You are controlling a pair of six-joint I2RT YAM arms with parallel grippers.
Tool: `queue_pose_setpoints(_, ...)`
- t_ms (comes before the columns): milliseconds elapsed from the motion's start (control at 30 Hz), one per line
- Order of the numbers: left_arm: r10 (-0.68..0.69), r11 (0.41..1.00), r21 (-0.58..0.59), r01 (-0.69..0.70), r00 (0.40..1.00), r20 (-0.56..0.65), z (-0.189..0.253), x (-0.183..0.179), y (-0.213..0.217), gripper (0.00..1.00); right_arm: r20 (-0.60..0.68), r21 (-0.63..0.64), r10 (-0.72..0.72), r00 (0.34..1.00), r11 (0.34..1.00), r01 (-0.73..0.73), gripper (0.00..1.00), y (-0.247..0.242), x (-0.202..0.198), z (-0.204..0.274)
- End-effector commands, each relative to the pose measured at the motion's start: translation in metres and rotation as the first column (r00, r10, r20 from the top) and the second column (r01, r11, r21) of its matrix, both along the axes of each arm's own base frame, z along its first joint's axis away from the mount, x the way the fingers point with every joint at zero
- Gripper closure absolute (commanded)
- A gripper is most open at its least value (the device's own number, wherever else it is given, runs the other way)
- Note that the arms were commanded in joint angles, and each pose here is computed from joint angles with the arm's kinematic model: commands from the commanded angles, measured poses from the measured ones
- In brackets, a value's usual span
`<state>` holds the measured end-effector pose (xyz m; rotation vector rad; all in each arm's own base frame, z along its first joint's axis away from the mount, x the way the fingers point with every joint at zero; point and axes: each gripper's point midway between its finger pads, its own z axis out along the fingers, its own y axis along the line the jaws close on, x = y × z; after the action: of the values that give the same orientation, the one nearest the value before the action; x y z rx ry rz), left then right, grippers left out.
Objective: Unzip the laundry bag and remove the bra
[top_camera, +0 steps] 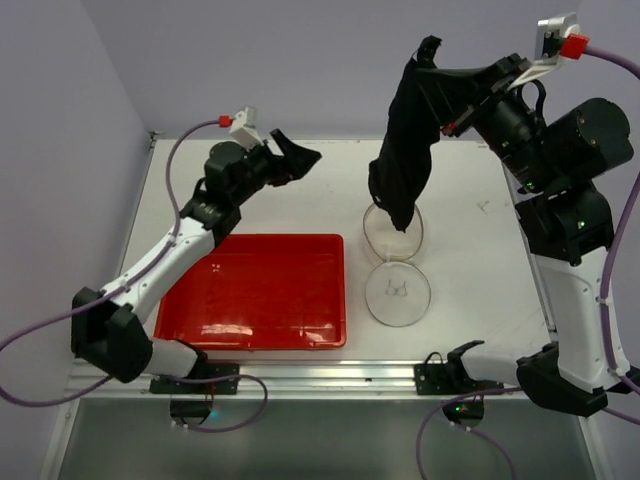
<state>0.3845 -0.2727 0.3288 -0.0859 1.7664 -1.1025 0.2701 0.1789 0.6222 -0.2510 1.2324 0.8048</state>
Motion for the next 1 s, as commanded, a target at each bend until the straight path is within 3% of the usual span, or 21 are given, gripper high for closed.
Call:
queue_pose_setpoints(0,0.139,0.984,0.117,-0.137,0.990,-0.012,-0.001,-0.016,0.054,0.18,-0.055,0.049,0.198,0.979,0.979,-0.196,1.00,0.025,-0.022,-0.003)
queue_pose_setpoints(100,0.214,0.961,0.174,-0.217,0.976,0.040,0.019,-0.039,0.086,0.17,-0.090,0.087,0.337,0.937,0.940,-0.330,1.00,0.047,-0.031,-0.019)
queue_pose_setpoints(200,0.220,0.948,0.217,-0.233,0.972,0.083,0.024,-0.065,0.104,0.16,-0.168,0.048,0.404,0.899,0.914,-0.402,1.00,0.072,-0.034,-0.047)
queue_pose_setpoints(400,-0.073,0.976,0.217,0.024,0.973,0.220,0.020,-0.124,0.080,0.15,-0.284,-0.069,0.497,0.820,0.843,-0.534,1.00,0.127,-0.046,-0.091)
queue_pose_setpoints(633,-0.160,0.965,0.245,0.093,0.949,0.271,0.020,-0.159,0.083,0.12,-0.277,-0.099,0.580,0.766,0.776,-0.623,1.00,0.151,-0.078,-0.084)
queue_pose_setpoints(700,-0.111,0.968,0.246,0.048,0.962,0.250,0.020,-0.157,0.091,0.12,-0.278,-0.085,0.623,0.731,0.742,-0.665,1.00,0.160,-0.092,-0.082)
queue_pose_setpoints(800,0.071,0.958,0.259,-0.126,0.975,0.212,0.024,-0.147,0.121,0.12,-0.276,-0.081,0.606,0.746,0.759,-0.647,1.00,0.169,-0.097,-0.089)
queue_pose_setpoints(833,0.173,0.939,0.258,-0.228,0.960,0.218,0.029,-0.143,0.139,0.11,-0.247,-0.066,0.555,0.795,0.808,-0.585,1.00,0.159,-0.093,-0.083)
queue_pose_setpoints(867,0.209,0.928,0.270,-0.259,0.958,0.198,0.027,-0.145,0.147,0.11,-0.291,-0.071,0.527,0.798,0.820,-0.567,1.00,0.164,-0.086,-0.109)
queue_pose_setpoints(967,0.345,0.883,0.258,-0.393,0.914,0.213,0.041,-0.150,0.176,0.11,-0.282,-0.072,0.443,0.851,0.875,-0.479,1.00,0.155,-0.074,-0.128)
